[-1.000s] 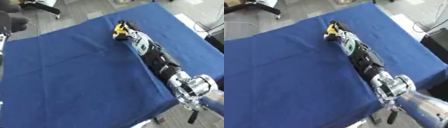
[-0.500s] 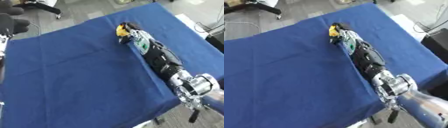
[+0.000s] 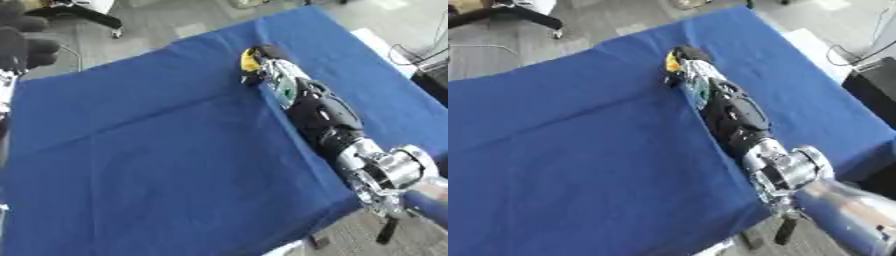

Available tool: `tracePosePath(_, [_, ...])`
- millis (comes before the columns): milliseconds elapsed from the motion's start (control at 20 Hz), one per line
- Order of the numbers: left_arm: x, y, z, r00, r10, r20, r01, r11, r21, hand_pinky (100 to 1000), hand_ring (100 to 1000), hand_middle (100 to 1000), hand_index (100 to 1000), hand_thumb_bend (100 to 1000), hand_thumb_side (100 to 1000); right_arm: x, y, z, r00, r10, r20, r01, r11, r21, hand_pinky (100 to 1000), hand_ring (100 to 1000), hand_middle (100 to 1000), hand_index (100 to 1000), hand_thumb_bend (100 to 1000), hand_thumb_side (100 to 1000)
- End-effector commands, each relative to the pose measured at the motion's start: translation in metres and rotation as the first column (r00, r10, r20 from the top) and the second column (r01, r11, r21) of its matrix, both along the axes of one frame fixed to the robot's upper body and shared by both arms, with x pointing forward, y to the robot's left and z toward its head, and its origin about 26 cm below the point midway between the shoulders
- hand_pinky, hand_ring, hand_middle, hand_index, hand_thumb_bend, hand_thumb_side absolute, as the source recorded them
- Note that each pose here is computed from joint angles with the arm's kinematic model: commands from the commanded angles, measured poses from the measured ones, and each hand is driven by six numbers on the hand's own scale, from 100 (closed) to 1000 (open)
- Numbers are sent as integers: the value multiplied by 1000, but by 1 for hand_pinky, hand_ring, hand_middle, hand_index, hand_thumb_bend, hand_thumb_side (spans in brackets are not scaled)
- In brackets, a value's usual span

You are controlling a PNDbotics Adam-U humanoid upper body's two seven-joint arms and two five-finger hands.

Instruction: Pick up the objects with one hand, pass them to the other hand, and then place them into the box on the other side of the table.

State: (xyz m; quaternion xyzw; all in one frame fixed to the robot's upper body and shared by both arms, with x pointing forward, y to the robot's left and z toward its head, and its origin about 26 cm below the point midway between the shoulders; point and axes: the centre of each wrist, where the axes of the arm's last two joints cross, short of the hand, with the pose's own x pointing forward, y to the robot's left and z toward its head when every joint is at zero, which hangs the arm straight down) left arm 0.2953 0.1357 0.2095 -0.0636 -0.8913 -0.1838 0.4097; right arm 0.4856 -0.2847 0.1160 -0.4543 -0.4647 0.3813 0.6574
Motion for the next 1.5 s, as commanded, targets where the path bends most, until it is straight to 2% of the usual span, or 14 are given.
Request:
tracePosePath(50, [-2,2,6,1000,5,27,-5,1000,-1,761,697,719,865,318,703,-6,-23,-17,994,-85,-63,82,995,-51,698,571,470,690,100,212])
tracePosePath(350, [-2,2,6,1000,6,26,-6,1000,-1,761,693,714,864,316,704,-7,-26,-19,991,-130,-15,128,986,-107,606,471,243,451,100,193])
tracePosePath(400, [-2,2,6,1000,6,26,-6,1000,-2,761,693,714,863,316,705,-7,-26,-19,990,-139,-1,138,984,-116,598,463,229,436,100,190])
tracePosePath(500, [-2,2,6,1000,6,26,-6,1000,-2,761,692,712,863,316,704,-7,-27,-18,986,-161,41,165,978,-130,537,395,118,330,100,161])
tracePosePath(550, [-2,2,6,1000,7,26,-7,1000,-2,761,691,712,863,315,705,-7,-28,-17,982,-174,70,182,974,-135,515,372,100,298,100,154])
tracePosePath(750, [-2,2,6,1000,9,26,-9,1000,-3,760,690,710,863,315,704,-8,-28,-14,955,-211,206,243,960,-142,441,297,100,198,100,159])
tracePosePath(950, [-2,3,6,1000,12,26,-12,1000,-5,761,689,709,863,313,704,-8,-26,-8,924,-209,321,258,959,-116,412,271,100,183,100,149])
tracePosePath(1250, [-2,4,4,1000,25,16,-25,1000,-7,758,689,714,863,305,707,-8,-18,15,862,-166,479,217,975,-53,386,245,100,174,100,166])
tracePosePath(1500, [0,3,-3,999,41,-18,-41,999,-2,756,685,711,862,288,715,-9,5,48,786,-121,606,135,991,23,373,231,100,171,100,232])
